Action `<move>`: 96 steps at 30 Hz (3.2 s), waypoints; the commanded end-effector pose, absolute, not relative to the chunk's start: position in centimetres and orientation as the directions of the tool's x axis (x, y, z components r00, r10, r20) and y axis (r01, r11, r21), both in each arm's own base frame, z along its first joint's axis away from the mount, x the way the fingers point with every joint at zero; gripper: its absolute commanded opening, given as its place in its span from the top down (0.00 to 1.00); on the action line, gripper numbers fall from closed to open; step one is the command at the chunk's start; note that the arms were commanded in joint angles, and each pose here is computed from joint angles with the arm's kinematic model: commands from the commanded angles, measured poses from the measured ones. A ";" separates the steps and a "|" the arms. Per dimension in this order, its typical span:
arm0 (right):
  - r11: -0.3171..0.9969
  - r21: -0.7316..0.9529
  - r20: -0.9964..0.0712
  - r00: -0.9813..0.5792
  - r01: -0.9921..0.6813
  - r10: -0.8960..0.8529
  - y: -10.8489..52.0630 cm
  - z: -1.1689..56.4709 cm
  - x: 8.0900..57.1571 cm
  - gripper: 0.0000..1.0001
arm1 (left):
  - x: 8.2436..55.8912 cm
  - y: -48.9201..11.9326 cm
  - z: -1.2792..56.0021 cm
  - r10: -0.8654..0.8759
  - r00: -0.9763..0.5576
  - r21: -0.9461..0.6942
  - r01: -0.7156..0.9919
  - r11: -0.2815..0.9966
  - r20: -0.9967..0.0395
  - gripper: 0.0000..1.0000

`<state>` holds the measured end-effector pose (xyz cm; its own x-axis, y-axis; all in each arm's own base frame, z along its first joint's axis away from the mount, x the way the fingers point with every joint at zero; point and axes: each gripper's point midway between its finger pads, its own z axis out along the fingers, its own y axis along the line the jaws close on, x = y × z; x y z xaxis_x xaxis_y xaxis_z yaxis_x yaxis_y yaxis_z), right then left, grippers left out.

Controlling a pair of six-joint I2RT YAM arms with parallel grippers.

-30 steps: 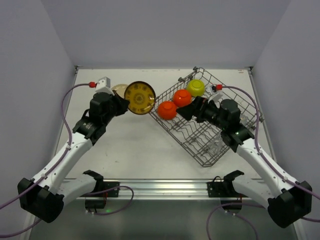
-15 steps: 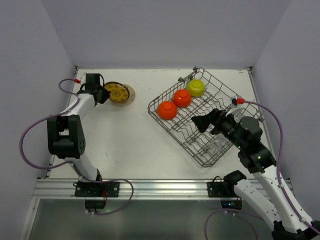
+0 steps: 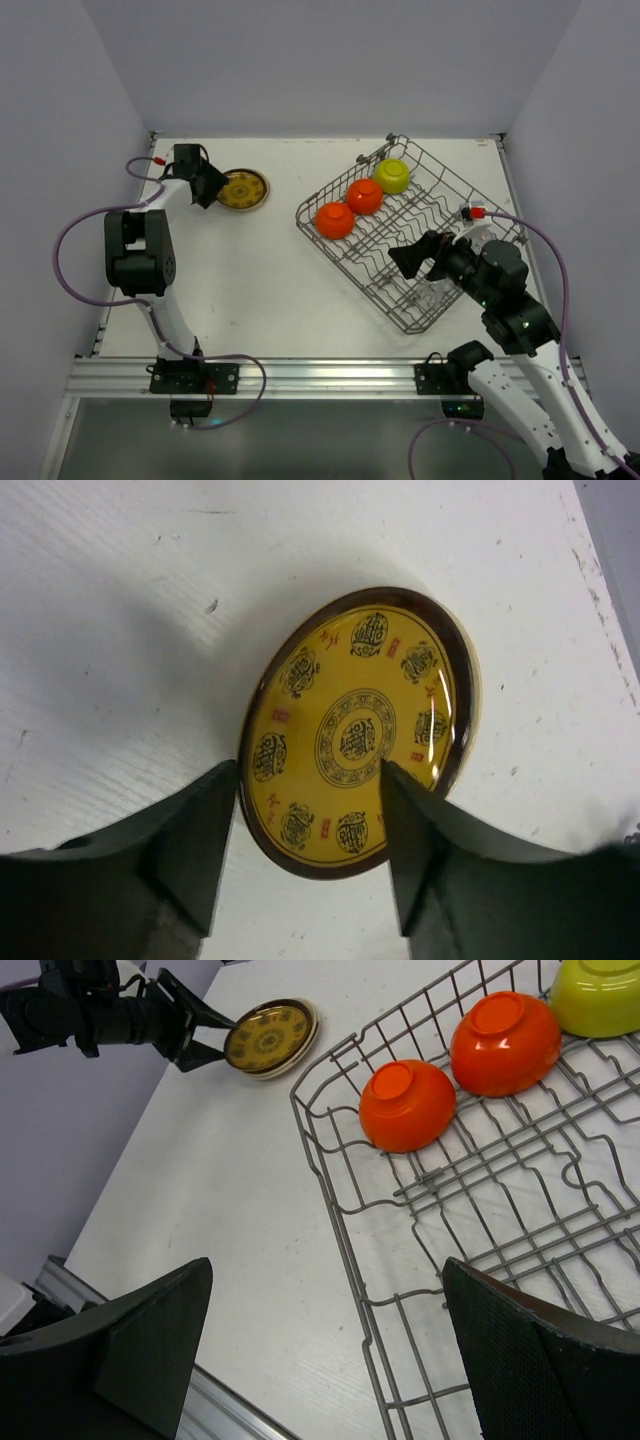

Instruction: Unload the mixed dishes from the dish rack

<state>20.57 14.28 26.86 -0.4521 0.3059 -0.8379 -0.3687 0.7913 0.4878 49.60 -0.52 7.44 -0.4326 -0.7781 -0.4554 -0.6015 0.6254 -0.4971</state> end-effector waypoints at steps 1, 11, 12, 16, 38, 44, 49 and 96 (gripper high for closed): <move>0.805 0.463 -0.853 -0.433 -0.372 0.291 14.1 27.7 21.1 0.01 | 51.3 -1.9 9.8 -0.779 -0.406 -0.569 -0.532 0.627 -0.478 0.36; 0.842 0.497 -0.805 -0.474 -0.211 0.357 13.5 25.4 23.9 0.01 | 48.9 -2.8 13.4 -0.738 -0.385 -0.538 -0.510 0.671 -0.554 0.00; 0.840 0.507 -0.796 -0.480 -0.196 0.368 13.5 25.1 24.2 0.01 | 48.6 -2.9 14.2 -0.724 -0.388 -0.533 -0.496 0.686 -0.570 0.00; 0.821 0.555 -0.737 -0.535 -0.132 0.412 14.3 23.2 25.6 0.01 | 45.5 -5.5 21.7 -0.676 -0.360 -0.580 -0.348 0.737 -0.643 0.00; 0.671 0.728 -0.583 -0.644 -0.142 0.496 19.7 20.9 30.8 0.01 | 25.1 -19.0 38.5 -0.319 -0.450 -0.502 0.381 0.776 -0.834 0.00; 0.682 0.720 -0.582 -0.647 -0.128 0.492 19.8 20.3 31.5 0.01 | 23.6 -20.5 42.8 -0.355 -0.437 -0.550 0.486 0.679 -0.826 0.00; 0.672 0.736 -0.535 -0.683 -0.087 0.497 20.8 19.1 32.9 0.01 | 23.9 -21.3 43.1 -0.308 -0.436 -0.517 0.527 0.674 -0.846 0.00; 0.339 0.867 -0.167 -0.428 0.366 0.888 23.3 9.8 42.1 0.01 | 25.7 -10.4 29.8 -0.049 -0.393 -0.112 0.139 0.984 -0.918 0.00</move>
